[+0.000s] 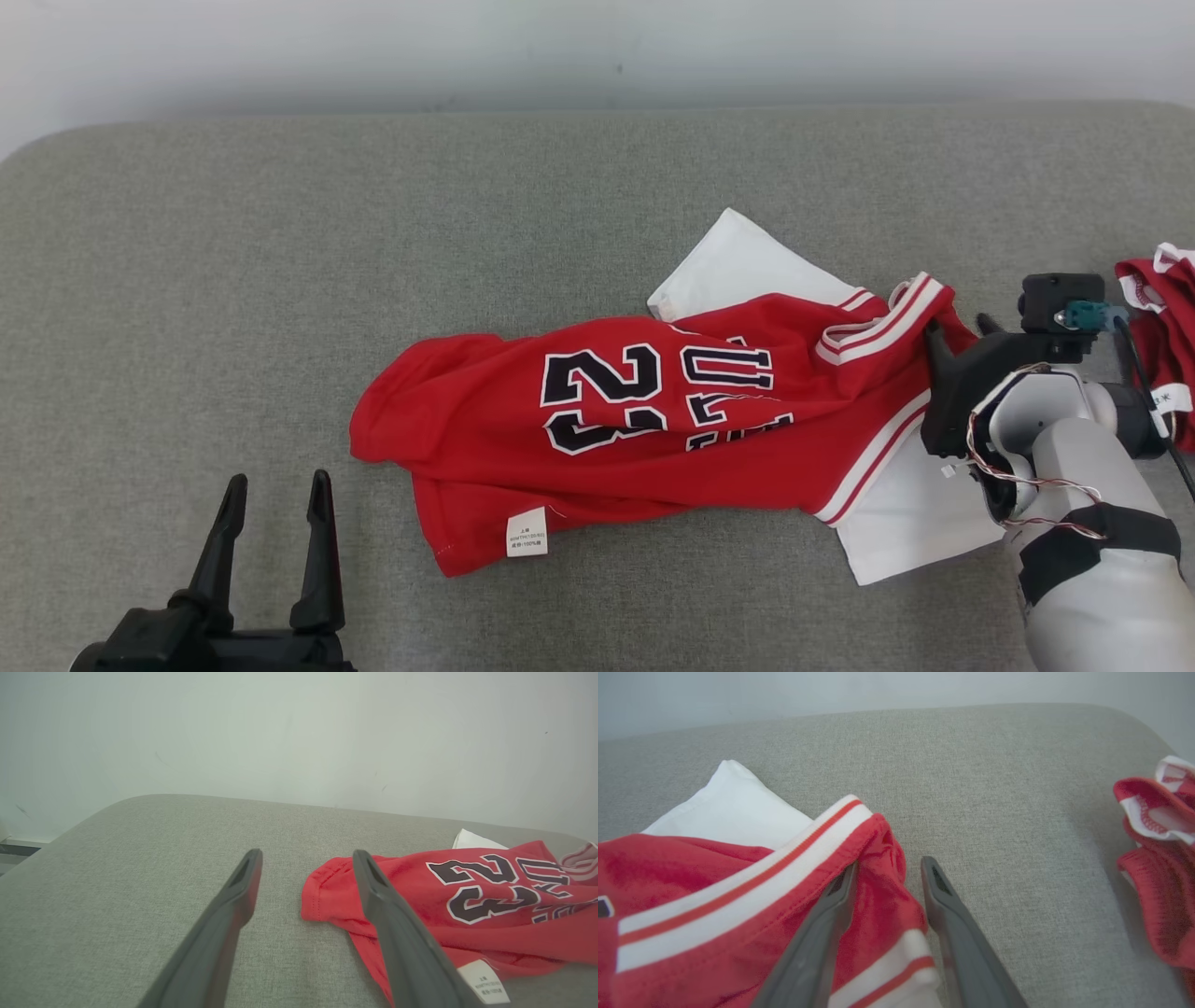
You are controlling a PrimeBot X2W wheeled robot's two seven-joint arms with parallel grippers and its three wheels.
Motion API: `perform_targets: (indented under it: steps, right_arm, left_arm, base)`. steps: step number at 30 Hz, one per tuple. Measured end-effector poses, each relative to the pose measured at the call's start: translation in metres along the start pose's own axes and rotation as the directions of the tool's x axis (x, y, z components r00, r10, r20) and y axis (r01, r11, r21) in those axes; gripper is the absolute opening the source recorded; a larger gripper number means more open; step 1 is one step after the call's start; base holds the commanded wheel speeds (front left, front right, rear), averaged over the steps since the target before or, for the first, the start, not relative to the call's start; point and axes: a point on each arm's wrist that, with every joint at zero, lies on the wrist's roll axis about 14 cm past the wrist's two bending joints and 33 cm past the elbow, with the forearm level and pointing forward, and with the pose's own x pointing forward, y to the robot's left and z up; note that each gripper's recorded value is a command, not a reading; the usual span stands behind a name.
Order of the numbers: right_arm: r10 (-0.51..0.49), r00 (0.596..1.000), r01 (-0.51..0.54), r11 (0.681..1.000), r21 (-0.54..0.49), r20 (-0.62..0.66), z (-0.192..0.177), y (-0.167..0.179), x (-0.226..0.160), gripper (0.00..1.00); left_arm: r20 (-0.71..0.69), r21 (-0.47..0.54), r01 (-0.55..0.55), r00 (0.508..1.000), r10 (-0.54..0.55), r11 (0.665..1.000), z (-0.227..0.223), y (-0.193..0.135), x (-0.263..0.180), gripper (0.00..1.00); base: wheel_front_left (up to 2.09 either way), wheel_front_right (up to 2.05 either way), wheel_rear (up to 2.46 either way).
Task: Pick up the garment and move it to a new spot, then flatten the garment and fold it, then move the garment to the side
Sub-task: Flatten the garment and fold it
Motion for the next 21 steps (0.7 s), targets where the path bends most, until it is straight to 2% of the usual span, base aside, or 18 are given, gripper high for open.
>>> perform_targets:
  steps: [6, 12, 17, 21]
  right_arm:
    - [-0.03, 0.981, 0.041, 0.998, -0.056, 0.19, 0.027, -0.015, -0.017, 1.0]
    - [0.011, 0.914, 0.023, 0.997, -0.079, 0.405, 0.045, -0.002, -0.054, 1.0]
    - [0.082, 0.87, -0.008, 0.988, -0.153, 0.487, 0.04, 0.014, -0.089, 1.0]
    - [0.099, 0.848, -0.018, 0.987, -0.158, 0.521, 0.03, 0.02, -0.117, 1.0]
  left_arm:
    - [0.008, -0.002, -0.017, 1.0, 0.017, 1.0, 0.004, 0.003, -0.007, 1.0]
    - [0.013, -0.003, -0.031, 0.999, 0.031, 1.0, 0.008, 0.005, -0.019, 1.0]
    - [0.02, -0.009, -0.031, 0.999, 0.031, 0.999, 0.011, 0.002, -0.025, 1.0]
    - [0.029, -0.012, -0.018, 0.999, 0.018, 1.0, 0.014, -0.004, -0.027, 1.0]
  base:
    - [0.0, 0.0, 0.0]
    - [0.0, 0.0, 0.0]
    - [0.0, 0.0, 0.0]
    - [0.0, 0.0, 0.0]
